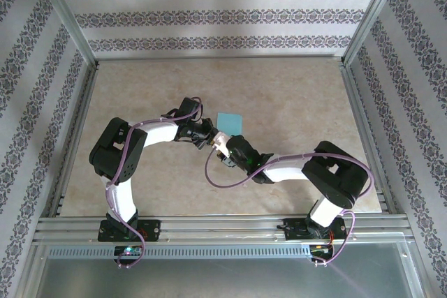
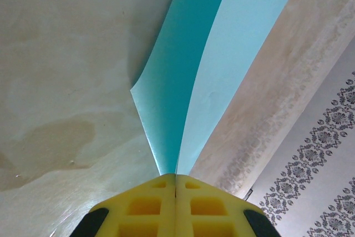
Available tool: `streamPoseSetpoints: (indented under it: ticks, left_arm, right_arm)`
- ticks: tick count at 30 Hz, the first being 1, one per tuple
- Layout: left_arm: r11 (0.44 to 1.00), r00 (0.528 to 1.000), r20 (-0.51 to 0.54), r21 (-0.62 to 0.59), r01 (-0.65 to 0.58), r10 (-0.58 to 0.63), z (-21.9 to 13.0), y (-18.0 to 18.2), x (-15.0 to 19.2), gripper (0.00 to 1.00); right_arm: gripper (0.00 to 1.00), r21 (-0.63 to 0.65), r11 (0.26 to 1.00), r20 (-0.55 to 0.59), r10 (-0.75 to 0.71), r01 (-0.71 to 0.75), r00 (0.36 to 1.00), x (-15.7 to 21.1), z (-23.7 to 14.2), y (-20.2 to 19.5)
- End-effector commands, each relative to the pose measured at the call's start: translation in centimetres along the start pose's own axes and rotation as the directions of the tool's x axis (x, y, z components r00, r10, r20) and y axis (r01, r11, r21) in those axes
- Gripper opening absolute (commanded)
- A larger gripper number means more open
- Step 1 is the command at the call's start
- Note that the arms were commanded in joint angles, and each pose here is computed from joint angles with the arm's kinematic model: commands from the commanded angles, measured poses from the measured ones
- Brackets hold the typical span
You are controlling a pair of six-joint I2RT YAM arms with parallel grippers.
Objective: Fold a paper plane with a square sheet of paper (pick it up from the middle)
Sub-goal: Third fold the triangle at the center of the table.
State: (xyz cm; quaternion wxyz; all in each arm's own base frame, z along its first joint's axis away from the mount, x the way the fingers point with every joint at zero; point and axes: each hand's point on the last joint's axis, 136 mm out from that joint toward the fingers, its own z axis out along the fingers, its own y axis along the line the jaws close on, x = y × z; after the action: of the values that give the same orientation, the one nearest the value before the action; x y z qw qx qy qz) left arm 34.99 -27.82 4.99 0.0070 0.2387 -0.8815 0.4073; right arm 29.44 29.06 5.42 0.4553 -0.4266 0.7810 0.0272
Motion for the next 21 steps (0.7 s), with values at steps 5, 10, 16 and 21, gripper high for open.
streamPoseSetpoints:
  ticks: [5,10,16,21]
  left_arm:
    - [1.000,1.000,0.023,0.017,-0.009,0.009,-0.8,-0.8,0.2,0.00]
    - [0.999,0.999,0.033,0.031,-0.018,0.017,-1.2,-1.3,0.3,0.00]
    - [1.000,0.998,0.064,0.017,-0.014,0.012,-2.4,-0.6,-0.3,0.14]
    - [1.000,0.994,0.108,-0.004,-0.008,0.008,-4.4,0.5,-1.4,0.21]
  right_arm:
    - [0.27,0.007,1.000,0.060,0.016,-0.016,0.998,-1.4,-1.5,-0.3]
    - [0.12,-0.046,0.999,0.032,0.002,-0.001,0.999,-1.0,-1.6,0.6]
    - [0.03,-0.116,0.993,0.025,0.032,-0.029,0.999,-0.9,-2.0,1.6]
    - [0.00,-0.213,0.971,0.034,0.118,-0.108,0.992,-1.2,-3.0,2.6]
